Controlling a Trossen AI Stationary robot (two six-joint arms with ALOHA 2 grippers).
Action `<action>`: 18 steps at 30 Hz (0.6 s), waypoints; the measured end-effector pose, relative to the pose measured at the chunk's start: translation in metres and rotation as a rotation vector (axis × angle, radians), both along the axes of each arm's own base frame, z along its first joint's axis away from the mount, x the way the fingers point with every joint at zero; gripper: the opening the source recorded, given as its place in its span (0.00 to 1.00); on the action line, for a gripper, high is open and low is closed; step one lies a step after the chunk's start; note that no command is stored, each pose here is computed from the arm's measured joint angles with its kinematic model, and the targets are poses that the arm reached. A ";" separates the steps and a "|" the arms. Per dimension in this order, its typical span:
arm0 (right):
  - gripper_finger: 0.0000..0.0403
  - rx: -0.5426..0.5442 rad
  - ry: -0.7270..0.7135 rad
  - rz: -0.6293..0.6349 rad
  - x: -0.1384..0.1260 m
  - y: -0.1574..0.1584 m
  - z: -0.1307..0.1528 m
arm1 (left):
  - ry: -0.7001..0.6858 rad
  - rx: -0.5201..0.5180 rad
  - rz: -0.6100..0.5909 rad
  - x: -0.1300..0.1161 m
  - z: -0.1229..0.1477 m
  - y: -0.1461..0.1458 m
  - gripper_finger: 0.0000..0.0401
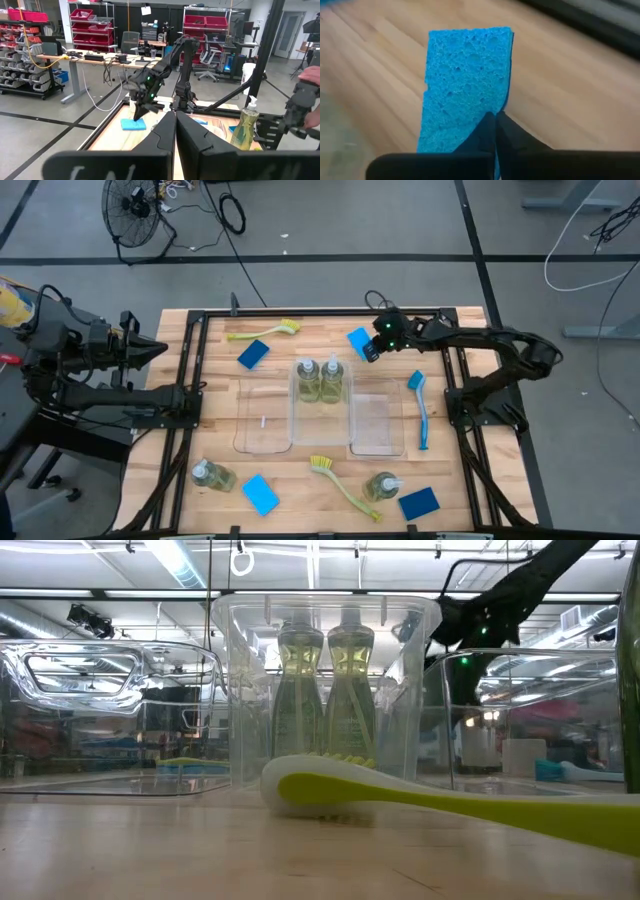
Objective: Pick & Place Kitchen Sink Supplies
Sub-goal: Put the blue sponge wipe into the right transparent bin
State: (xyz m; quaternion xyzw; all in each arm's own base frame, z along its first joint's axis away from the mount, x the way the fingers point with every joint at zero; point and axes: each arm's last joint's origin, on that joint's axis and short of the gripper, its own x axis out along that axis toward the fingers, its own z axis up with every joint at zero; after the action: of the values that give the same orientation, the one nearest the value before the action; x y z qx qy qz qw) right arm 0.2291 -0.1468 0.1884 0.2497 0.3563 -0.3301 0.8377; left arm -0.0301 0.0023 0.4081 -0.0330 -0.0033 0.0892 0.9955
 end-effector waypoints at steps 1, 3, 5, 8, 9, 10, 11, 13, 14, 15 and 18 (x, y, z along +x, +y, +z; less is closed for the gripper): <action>0.00 -0.015 -0.021 0.003 -0.002 0.001 0.007 | 0.000 0.000 -0.001 0.000 0.000 0.000 0.05; 0.00 -0.034 -0.056 0.010 -0.008 0.005 0.020 | 0.000 0.000 -0.001 0.000 0.000 0.000 0.05; 0.00 -0.045 -0.080 0.024 -0.015 0.010 0.031 | 0.000 0.000 -0.001 0.000 0.000 0.000 0.05; 0.00 -0.048 -0.084 0.045 -0.027 0.019 0.044 | 0.000 0.000 -0.001 0.000 0.000 0.000 0.05; 0.00 -0.049 -0.082 0.053 -0.031 0.021 0.047 | 0.000 0.000 0.000 0.000 0.000 0.000 0.05; 0.00 -0.046 -0.075 0.068 -0.034 0.024 0.050 | 0.001 0.000 0.000 0.000 0.000 0.000 0.05; 0.00 -0.043 -0.071 0.088 -0.038 0.027 0.052 | 0.001 0.000 0.000 0.000 0.000 0.000 0.05; 0.00 -0.030 -0.071 0.135 -0.042 0.033 0.056 | 0.000 0.000 0.000 0.000 0.000 0.000 0.05; 0.00 -0.020 -0.071 0.163 -0.043 0.037 0.057 | 0.000 0.000 0.000 0.000 0.000 0.000 0.05; 0.00 -0.008 -0.074 0.192 -0.044 0.040 0.058 | 0.000 0.000 0.000 0.000 0.000 0.000 0.05; 0.00 0.021 -0.077 0.288 -0.044 0.049 0.059 | 0.000 0.000 0.000 0.000 0.000 0.000 0.05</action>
State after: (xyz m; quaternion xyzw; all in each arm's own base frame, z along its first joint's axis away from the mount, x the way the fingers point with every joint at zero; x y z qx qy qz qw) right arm 0.1847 -0.0980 0.2472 0.2172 0.3593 -0.1929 0.8869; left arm -0.0301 0.0023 0.4081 -0.0330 -0.0032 0.0891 0.9955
